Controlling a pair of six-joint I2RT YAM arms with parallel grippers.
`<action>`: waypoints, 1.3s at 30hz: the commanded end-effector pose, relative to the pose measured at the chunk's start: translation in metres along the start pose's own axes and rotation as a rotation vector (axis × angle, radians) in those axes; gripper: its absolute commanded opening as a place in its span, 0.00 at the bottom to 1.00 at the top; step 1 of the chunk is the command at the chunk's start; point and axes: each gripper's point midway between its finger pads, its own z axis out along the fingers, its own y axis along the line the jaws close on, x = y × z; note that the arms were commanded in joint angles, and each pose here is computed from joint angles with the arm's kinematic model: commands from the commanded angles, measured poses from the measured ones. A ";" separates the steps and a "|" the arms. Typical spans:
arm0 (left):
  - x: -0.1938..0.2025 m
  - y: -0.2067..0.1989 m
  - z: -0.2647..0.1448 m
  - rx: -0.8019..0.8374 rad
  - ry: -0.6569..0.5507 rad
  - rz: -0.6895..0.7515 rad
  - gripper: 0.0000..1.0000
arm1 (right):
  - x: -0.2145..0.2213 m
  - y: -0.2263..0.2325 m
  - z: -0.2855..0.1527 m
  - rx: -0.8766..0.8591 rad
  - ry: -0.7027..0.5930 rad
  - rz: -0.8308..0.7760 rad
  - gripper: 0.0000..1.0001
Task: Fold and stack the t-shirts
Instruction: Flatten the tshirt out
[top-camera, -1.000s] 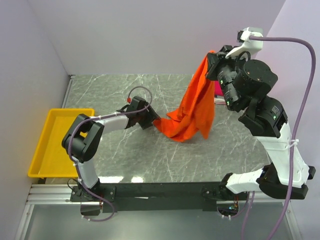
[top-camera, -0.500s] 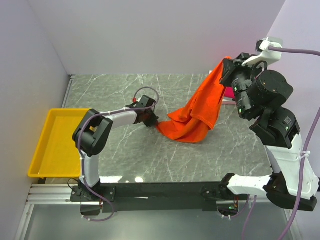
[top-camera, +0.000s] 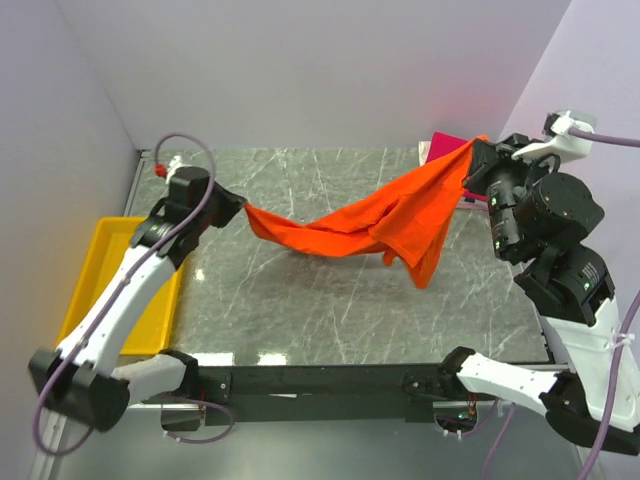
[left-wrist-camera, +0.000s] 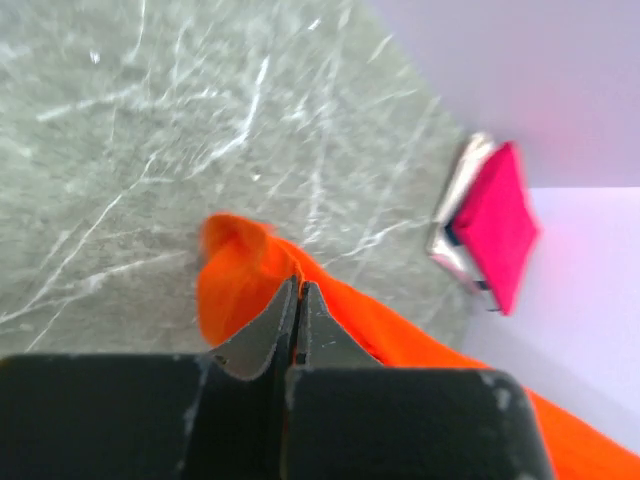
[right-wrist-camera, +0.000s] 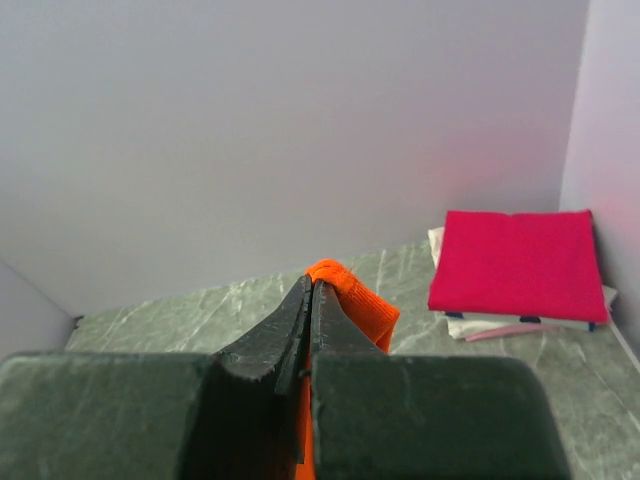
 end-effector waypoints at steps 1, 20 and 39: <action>-0.007 0.022 -0.018 -0.074 -0.007 0.036 0.01 | 0.004 -0.005 0.011 0.032 -0.028 0.071 0.00; 0.003 0.118 0.110 -0.267 0.234 -0.083 0.64 | 0.323 -0.157 0.174 0.371 0.629 0.258 0.00; 0.038 0.183 0.079 -0.482 0.193 -0.122 0.57 | 0.289 -0.167 0.167 0.353 0.556 0.299 0.00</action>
